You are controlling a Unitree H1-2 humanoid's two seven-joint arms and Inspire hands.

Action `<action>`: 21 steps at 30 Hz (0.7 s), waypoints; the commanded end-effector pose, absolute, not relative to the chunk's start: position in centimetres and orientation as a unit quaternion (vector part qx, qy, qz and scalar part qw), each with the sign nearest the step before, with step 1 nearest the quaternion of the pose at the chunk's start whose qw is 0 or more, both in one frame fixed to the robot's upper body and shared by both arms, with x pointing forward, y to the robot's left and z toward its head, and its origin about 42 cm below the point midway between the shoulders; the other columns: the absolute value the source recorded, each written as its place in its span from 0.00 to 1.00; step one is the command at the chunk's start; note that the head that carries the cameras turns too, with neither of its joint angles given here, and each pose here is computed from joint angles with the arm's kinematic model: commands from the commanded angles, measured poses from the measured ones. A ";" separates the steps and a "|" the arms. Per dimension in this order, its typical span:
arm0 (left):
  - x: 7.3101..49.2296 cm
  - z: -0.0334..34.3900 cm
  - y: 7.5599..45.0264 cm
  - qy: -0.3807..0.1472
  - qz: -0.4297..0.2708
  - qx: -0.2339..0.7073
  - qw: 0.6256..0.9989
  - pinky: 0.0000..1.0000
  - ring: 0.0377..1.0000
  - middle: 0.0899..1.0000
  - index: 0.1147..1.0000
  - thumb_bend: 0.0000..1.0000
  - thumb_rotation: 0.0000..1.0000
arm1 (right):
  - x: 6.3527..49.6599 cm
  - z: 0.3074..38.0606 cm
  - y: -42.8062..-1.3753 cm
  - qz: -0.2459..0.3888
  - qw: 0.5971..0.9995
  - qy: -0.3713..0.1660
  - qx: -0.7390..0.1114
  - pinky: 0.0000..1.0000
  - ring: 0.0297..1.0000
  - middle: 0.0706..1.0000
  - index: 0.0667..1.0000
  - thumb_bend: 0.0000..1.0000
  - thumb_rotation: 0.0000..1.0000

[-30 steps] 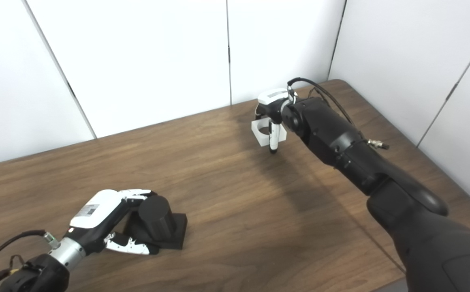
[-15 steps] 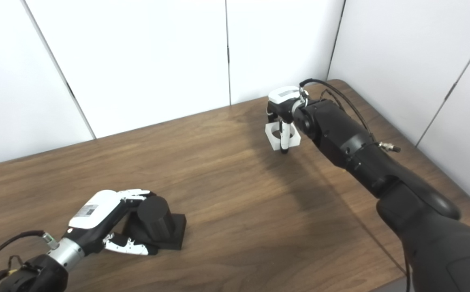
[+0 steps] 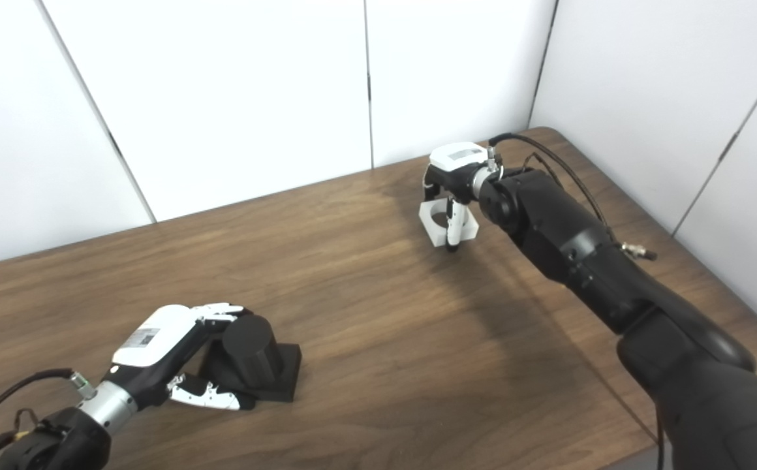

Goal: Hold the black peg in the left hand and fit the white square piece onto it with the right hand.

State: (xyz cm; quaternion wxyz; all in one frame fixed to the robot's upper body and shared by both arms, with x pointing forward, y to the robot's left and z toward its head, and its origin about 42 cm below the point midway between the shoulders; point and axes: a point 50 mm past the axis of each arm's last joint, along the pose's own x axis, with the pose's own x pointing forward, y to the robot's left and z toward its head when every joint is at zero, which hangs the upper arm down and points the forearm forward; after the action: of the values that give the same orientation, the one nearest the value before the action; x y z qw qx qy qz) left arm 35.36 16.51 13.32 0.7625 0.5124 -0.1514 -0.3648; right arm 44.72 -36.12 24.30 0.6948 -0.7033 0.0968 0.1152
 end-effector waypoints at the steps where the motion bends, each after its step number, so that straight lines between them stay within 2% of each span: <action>1: 34.0 9.9 18.9 -0.055 -0.403 0.552 0.728 0.83 0.87 0.82 0.42 0.52 0.06 | 45.1 28.6 -36.2 0.087 0.697 0.042 -0.710 0.65 0.77 0.74 0.44 0.52 0.13; 8: 34.3 10.2 18.2 -0.048 -0.402 0.559 0.724 0.88 0.88 0.84 0.42 0.52 0.06 | 43.9 31.0 -34.1 0.112 0.699 -0.020 -0.706 0.66 0.78 0.74 0.44 0.52 0.13; 21: 34.9 10.7 17.0 -0.049 -0.399 0.561 0.724 0.86 0.87 0.84 0.42 0.52 0.06 | 41.6 34.0 -30.8 0.154 0.707 -0.081 -0.686 0.69 0.78 0.73 0.44 0.52 0.13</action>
State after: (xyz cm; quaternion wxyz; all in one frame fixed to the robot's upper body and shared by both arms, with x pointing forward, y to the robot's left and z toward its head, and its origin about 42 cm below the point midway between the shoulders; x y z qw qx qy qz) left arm 35.80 15.69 14.06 0.7537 0.5248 -0.1402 -0.3699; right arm 41.58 -30.59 30.96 0.7111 -0.6787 -0.0487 0.1771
